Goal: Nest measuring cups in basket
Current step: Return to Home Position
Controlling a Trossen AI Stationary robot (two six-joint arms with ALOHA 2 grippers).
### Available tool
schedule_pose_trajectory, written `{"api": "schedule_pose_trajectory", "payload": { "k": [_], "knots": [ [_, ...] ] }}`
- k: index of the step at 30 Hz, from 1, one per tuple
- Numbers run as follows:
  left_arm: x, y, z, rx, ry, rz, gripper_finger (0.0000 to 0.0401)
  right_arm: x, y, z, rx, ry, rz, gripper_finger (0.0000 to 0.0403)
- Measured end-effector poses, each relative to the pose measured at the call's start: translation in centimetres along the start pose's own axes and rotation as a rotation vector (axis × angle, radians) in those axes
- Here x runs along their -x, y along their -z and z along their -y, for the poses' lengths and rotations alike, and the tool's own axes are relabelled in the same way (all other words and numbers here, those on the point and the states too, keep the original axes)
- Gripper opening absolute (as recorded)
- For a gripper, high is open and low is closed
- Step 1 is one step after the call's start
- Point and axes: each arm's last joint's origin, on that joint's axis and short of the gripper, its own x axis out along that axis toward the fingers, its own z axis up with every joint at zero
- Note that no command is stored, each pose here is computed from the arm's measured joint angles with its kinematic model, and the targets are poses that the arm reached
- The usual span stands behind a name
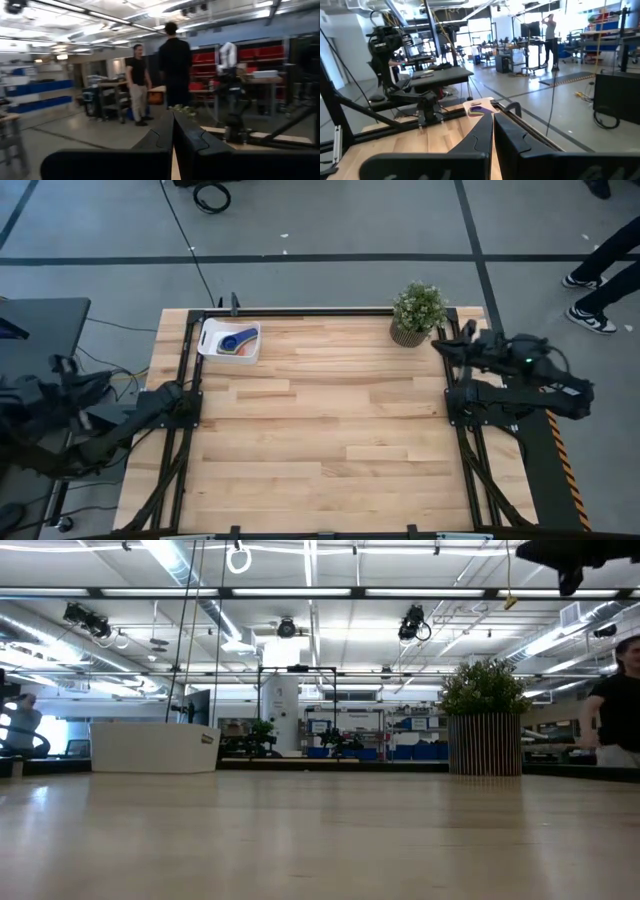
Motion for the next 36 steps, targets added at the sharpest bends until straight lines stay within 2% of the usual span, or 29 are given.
{"api": "schedule_pose_trajectory", "payload": {
  "k": [7, 17, 23, 28, 36],
  "knots": [
    [-6.7, 2.8, -0.9, 0.007, 0.099, -0.024, 0.0014, -2.2, 3.5, 0.1, -0.001, -0.006, 0.023, 0.0022],
    [-14.4, 9.0, -2.0, 0.027, 0.102, 0.001, 0.0014, -3.9, 7.7, 0.1, -0.006, -0.077, 0.065, 0.0022],
    [-17.1, 13.1, -2.4, 0.039, 0.102, 0.017, 0.0014, -4.2, 9.3, 0.4, -0.003, -0.032, 0.024, 0.0022],
    [-18.7, 17.3, -2.5, 0.132, 0.107, -0.020, 0.0014, -4.3, 10.1, 0.4, 0.004, -0.027, 0.000, 0.0022],
    [-19.8, 22.9, -2.2, 0.163, 0.210, 0.067, 0.0014, -4.5, 11.6, 0.6, 0.036, -0.021, -0.040, 0.0022]
  ]
}}
